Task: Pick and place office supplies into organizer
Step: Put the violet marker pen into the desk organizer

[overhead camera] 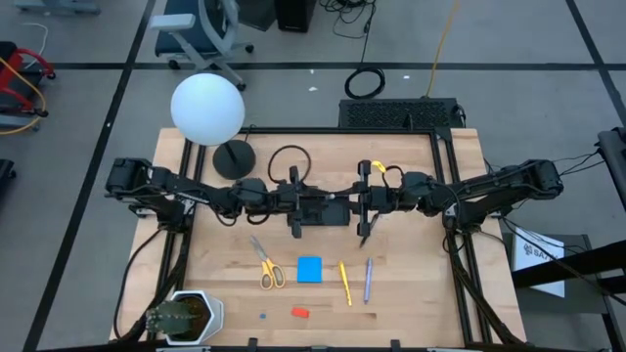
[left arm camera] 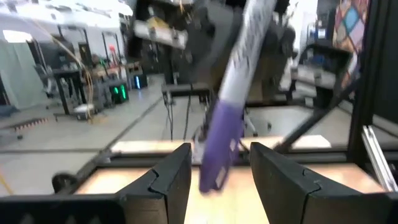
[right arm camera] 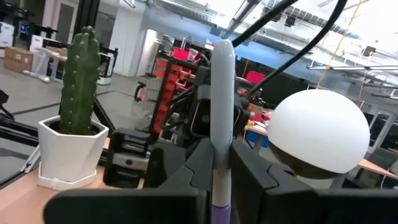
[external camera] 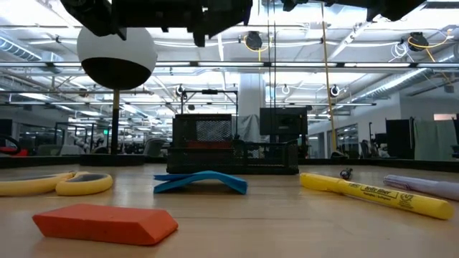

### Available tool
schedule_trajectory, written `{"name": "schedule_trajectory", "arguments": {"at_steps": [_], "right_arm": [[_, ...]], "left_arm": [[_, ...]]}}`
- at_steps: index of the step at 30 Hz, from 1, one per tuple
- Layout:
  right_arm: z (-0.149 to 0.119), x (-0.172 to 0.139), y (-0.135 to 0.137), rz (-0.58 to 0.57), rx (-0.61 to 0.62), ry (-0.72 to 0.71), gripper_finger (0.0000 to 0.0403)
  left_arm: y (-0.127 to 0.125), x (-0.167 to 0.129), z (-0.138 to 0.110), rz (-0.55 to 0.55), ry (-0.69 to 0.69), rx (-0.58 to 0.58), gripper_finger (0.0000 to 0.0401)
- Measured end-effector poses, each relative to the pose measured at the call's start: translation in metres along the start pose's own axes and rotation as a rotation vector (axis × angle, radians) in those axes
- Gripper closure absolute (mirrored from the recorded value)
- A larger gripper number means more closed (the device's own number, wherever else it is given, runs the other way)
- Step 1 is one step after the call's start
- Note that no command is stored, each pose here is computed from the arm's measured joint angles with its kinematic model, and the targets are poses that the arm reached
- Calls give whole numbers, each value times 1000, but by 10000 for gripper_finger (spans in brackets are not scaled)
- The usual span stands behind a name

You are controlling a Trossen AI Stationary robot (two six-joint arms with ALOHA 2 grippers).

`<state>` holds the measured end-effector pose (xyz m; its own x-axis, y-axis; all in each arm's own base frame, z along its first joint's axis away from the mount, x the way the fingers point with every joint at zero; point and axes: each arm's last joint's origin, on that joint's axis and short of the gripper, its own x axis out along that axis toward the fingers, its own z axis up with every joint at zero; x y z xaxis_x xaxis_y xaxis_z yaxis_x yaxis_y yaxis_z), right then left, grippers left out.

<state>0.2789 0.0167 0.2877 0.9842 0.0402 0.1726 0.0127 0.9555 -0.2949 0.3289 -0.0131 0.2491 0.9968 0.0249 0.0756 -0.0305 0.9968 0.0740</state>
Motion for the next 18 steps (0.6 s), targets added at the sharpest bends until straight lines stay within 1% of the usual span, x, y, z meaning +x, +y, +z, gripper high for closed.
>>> {"name": "schedule_trajectory", "arguments": {"at_steps": [3, 8, 12, 15, 18], "right_arm": [[0, 0, -1, -3, 1, 1, 374], [0, 0, -1, -3, 8, 1, 376], [-1, 0, -1, -1, 8, 7, 374], [-1, 0, -1, 0, 8, 9, 375], [-1, 0, -1, 0, 8, 7, 374]], "left_arm": [[-1, 8, 3, -16, -18, -2, 231], [-1, 18, 1, -16, -11, 4, 231], [-1, 20, -2, -17, 11, 19, 233], [-1, 20, -3, -8, 20, 29, 254], [-1, 20, -2, -2, 18, 36, 294]]}}
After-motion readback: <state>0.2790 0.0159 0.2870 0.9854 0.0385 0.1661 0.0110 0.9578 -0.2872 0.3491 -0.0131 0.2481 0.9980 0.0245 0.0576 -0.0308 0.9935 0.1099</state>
